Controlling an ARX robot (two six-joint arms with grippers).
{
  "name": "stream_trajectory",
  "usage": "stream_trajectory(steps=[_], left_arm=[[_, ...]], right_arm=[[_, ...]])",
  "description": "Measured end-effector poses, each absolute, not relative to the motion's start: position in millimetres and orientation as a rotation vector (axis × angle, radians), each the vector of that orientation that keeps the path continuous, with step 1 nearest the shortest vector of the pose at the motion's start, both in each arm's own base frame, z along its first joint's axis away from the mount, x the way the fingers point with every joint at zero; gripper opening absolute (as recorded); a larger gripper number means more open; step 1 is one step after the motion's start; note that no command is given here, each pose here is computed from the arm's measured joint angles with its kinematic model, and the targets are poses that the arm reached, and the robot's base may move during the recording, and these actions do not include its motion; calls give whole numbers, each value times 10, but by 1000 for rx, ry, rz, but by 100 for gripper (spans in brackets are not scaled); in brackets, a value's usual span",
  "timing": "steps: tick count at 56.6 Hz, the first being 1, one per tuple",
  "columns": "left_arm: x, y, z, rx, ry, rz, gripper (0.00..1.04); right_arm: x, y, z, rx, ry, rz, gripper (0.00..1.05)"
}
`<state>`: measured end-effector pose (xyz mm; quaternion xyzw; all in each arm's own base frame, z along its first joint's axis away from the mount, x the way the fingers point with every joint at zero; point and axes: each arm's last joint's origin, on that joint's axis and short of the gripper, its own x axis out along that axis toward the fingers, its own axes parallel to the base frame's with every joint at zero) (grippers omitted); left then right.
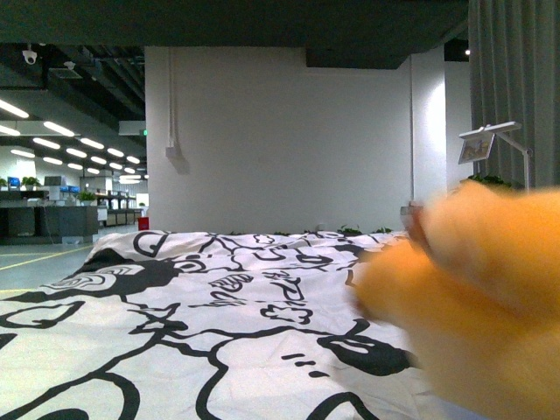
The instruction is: Put away toys
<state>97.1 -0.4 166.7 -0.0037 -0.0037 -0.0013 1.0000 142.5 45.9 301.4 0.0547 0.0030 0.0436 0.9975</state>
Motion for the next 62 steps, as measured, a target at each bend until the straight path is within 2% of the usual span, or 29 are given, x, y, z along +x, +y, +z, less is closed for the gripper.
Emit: stream_trajectory(steps=[7, 27, 62], left_arm=[[971, -4, 1667, -7, -7, -3, 98], [971, -4, 1667, -7, -7, -4, 98], [971, -4, 1667, -7, -7, -4, 98]], right_arm=[[1379, 326, 2739, 33, 20, -16, 9], [1228, 150, 2270, 7, -5, 7, 9], [1102, 4, 1909, 4, -20, 4, 9]])
